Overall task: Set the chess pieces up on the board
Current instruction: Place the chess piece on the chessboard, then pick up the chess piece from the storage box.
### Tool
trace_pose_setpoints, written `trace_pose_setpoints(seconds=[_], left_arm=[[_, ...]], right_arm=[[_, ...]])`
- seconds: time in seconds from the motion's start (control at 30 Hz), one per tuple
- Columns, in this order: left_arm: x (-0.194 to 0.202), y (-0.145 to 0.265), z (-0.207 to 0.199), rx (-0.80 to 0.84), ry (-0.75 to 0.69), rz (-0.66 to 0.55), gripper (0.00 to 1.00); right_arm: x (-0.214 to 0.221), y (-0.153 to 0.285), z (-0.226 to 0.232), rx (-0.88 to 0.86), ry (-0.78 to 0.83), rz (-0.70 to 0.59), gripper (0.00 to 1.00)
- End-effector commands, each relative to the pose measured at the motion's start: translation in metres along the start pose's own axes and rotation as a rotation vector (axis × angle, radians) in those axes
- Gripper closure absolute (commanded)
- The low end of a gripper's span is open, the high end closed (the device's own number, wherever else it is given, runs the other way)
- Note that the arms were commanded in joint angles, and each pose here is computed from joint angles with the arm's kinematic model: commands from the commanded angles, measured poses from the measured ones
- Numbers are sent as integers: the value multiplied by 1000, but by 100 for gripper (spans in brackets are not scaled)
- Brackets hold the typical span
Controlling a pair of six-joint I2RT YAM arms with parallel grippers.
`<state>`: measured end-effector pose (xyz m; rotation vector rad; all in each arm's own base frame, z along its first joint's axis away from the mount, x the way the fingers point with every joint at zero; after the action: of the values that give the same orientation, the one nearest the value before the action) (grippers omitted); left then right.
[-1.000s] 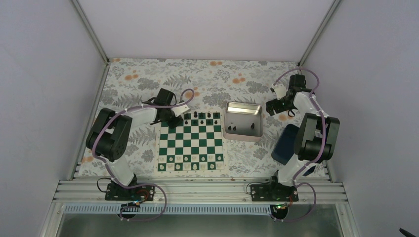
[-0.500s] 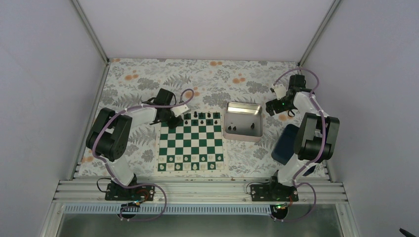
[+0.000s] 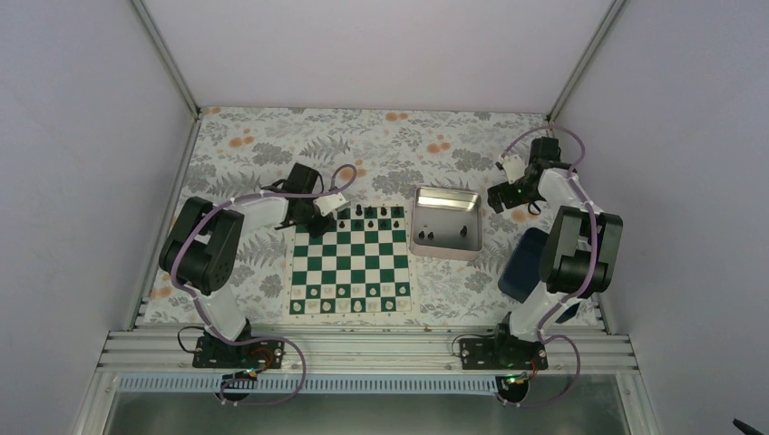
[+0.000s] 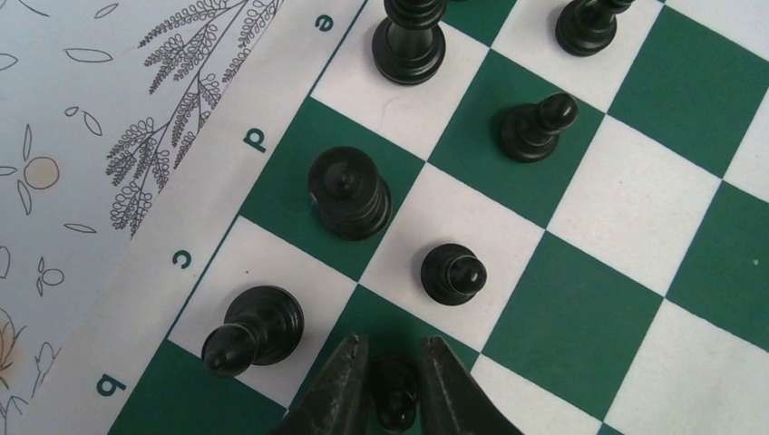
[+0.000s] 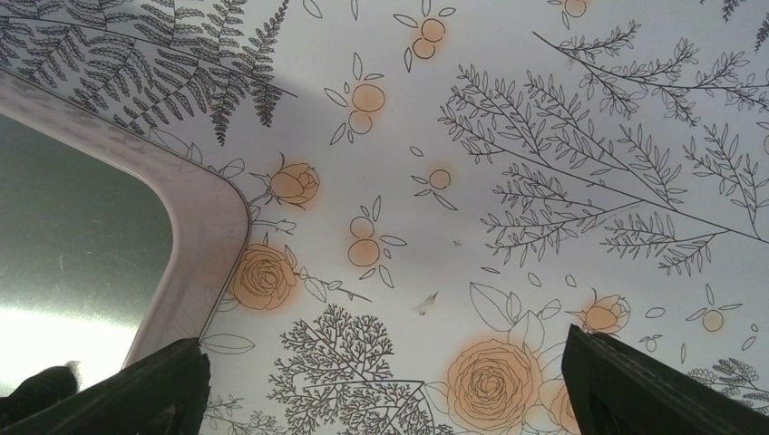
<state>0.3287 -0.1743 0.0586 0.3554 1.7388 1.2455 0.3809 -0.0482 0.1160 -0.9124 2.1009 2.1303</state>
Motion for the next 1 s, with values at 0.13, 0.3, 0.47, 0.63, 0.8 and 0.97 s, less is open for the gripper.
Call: trace_pose_setpoints(seconds=[0.13,0.3,0.47,0.63,0.8,0.97], left_arm=[[-11,13,4,-9,-33,0,79],[-30,39,8,-54,-72,-16,78],[-63,71,1,-48,-127,-33,77],[-124,90,-32,-49,-272,-77,71],[-186,77,-78,45,-385,-143,64],[-229,37,-120,157,-446,-188,63]], right_arm=[[2,-4,2,-5,9,9,0],[1,-3,2,-6,12,5,0],[1,-3,2,-7,15,5,0],[-1,-1,1,-3,14,-1,0],[0,-1,1,0,15,-2,0],[-2,1,3,-11,10,-8,0]])
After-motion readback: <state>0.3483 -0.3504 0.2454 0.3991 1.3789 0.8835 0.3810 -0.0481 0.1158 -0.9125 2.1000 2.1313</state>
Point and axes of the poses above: each gripper's point midway between its finger pads, its own y axis back along the fingers, its own z axis along the line the jaws close on, x = y × z, the point moved 4 cm from there along y, back along the fingers, and after that the axes turned 2 degrees about y, right-handed, at the moved point
